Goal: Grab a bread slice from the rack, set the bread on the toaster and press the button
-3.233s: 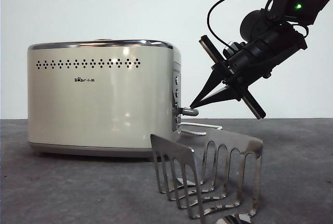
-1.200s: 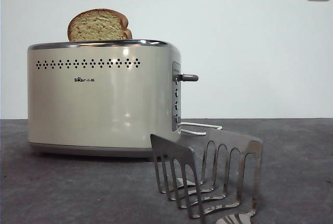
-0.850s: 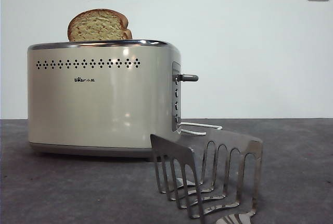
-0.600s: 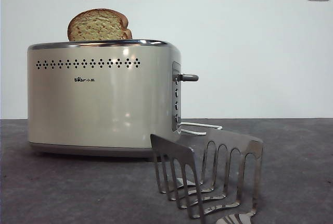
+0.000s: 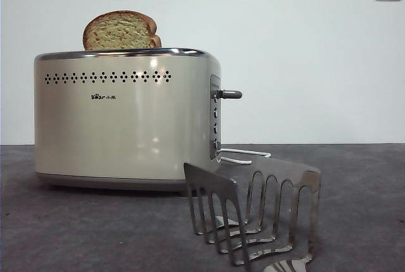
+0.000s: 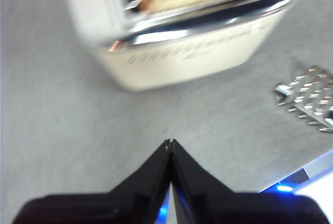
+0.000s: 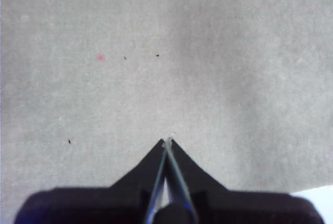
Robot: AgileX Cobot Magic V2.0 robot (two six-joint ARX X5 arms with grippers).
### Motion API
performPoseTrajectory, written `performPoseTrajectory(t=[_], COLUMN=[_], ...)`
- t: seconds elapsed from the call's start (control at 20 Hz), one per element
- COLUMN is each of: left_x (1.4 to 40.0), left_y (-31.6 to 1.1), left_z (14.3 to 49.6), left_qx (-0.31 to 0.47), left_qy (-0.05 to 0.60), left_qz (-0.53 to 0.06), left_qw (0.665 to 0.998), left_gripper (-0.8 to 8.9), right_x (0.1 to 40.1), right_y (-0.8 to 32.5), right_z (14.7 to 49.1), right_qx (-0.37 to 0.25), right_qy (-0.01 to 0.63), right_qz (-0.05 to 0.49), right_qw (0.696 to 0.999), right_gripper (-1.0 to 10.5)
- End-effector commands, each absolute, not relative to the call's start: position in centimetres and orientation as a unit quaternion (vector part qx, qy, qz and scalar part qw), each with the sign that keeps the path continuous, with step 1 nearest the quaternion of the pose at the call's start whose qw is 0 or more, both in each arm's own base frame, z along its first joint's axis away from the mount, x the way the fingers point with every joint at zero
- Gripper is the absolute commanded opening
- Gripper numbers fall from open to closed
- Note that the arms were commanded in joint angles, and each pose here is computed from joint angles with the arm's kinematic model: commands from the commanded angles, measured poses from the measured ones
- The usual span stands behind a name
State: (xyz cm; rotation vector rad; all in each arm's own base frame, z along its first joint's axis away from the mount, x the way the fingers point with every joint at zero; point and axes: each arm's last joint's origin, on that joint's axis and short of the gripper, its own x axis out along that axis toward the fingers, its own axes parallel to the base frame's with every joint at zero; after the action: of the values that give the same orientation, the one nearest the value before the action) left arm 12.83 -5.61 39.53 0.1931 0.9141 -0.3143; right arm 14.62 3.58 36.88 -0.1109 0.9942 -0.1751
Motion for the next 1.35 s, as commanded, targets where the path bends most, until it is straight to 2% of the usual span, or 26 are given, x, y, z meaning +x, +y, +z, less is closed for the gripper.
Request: performPoseTrajectory(t=[0.05,0.25,0.3,0.35,0.45,0.55,0.7,0.8,1.1,1.35], left_x=[12.3,12.0,12.0,12.1,11.8,11.3,10.7,10.4,9.8,9.6], left_y=[-3.9,-1.7,-1.3,-0.9,-0.6,-0.5,-0.4,-0.4,0.0,0.0], left_z=[37.0,29.6,28.0,26.3,23.5,20.4,16.6,15.6,14.7,14.9], left_qx=[0.063,0.025,0.019,0.005,-0.01,-0.013,-0.013,-0.01,0.008,0.014], left_qy=[0.433,0.352,0.314,0.249,0.147,0.1,0.092,0.086,0.102,0.085], left_qz=[-0.106,-0.031,-0.017,-0.005,-0.019,-0.025,-0.021,-0.017,-0.002,-0.002], left_qw=[0.893,0.935,0.949,0.968,0.989,0.995,0.995,0.996,0.995,0.996], left_gripper=[-0.03,-0.03,-0.03,-0.03,-0.03,-0.03,-0.03,-0.03,-0.03,-0.03], right_x=[15.1,15.6,15.7,15.7,15.7,15.7,15.7,15.7,15.7,15.7], right_y=[3.7,3.9,3.9,3.9,3.9,3.9,3.9,3.9,3.9,3.9], right_z=[36.7,36.5,36.4,36.4,36.4,36.4,36.4,36.4,36.4,36.4], right_qx=[-0.058,-0.061,-0.061,-0.061,-0.061,-0.061,-0.061,-0.061,-0.061,-0.061], right_qy=[0.48,0.488,0.489,0.489,0.489,0.489,0.489,0.489,0.489,0.489], right_qz=[-0.085,-0.085,-0.085,-0.085,-0.086,-0.085,-0.086,-0.086,-0.086,-0.085], right_qw=[0.871,0.866,0.866,0.866,0.866,0.866,0.866,0.866,0.866,0.866], right_gripper=[0.0,0.0,0.0,0.0,0.0,0.0,0.0,0.0,0.0,0.0])
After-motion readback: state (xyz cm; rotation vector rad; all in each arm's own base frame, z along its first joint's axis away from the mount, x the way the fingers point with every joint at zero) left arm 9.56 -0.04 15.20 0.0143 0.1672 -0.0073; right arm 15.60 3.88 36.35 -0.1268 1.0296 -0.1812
